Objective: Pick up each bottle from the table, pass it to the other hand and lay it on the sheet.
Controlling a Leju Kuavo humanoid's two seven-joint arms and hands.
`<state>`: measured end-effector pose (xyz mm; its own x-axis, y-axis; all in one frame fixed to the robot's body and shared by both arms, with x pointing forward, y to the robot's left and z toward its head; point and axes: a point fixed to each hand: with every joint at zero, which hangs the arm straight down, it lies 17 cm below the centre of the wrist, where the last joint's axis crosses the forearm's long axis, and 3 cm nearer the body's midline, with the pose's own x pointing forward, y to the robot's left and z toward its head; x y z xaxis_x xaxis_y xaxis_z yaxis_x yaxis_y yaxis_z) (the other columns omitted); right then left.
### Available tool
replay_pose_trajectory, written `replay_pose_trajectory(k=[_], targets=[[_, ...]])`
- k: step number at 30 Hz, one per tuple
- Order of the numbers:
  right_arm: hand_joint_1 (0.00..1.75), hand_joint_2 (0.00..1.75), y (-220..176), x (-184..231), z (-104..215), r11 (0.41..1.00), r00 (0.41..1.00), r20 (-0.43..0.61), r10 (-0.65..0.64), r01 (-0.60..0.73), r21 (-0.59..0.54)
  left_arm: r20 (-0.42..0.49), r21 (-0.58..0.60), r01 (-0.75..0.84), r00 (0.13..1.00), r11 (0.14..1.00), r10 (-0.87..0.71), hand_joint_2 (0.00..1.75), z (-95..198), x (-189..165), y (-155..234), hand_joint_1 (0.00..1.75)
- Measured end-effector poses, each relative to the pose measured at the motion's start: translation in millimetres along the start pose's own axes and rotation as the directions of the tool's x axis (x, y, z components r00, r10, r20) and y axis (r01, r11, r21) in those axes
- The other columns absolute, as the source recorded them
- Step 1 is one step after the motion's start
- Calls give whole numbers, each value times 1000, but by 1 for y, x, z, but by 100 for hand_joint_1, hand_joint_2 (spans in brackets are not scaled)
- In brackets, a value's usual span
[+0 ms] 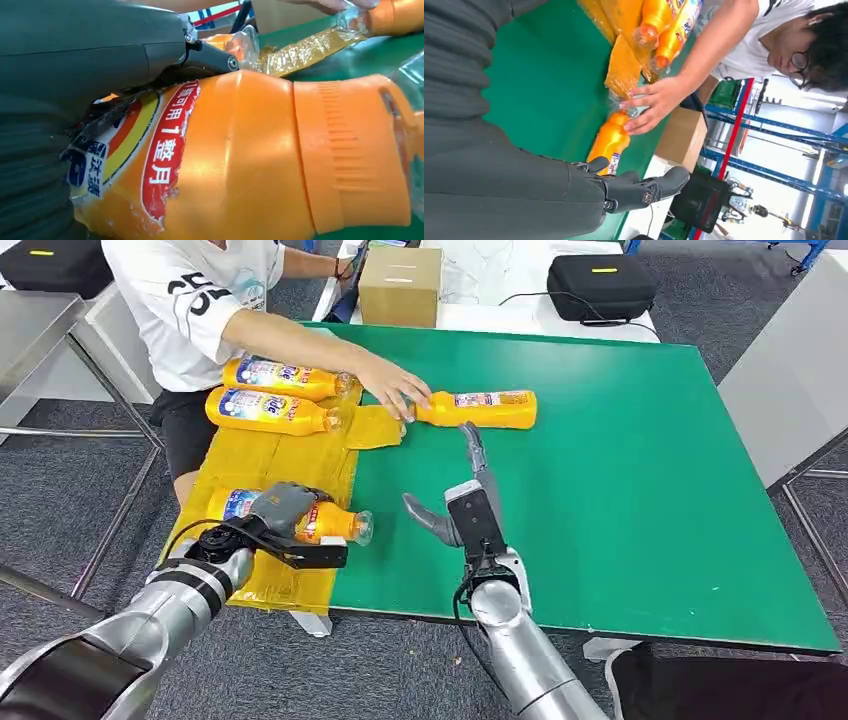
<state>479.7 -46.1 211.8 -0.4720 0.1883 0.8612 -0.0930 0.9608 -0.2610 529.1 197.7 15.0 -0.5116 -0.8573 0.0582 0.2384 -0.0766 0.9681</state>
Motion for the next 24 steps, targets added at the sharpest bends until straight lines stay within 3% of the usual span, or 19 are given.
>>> replay_pose_trajectory(k=[11, 15, 20, 24], targets=[[0, 175, 8, 3, -1, 1000, 1000, 2, -11, 11, 8, -61, 177, -65, 995, 982, 77, 175, 0, -9, 26, 0], [0, 175, 10, 3, -2, 1000, 1000, -1, -12, 12, 14, -44, 246, -136, 987, 960, 152, 175, 2, -7, 35, 0], [0, 175, 8, -2, 0, 1000, 1000, -14, 5, -5, 8, 39, 409, -322, 941, 854, 336, 175, 13, -5, 56, 0], [0, 175, 6, -5, 1, 1000, 1000, -18, 20, -20, 7, 71, 474, -420, 894, 774, 442, 175, 20, -8, 60, 0]])
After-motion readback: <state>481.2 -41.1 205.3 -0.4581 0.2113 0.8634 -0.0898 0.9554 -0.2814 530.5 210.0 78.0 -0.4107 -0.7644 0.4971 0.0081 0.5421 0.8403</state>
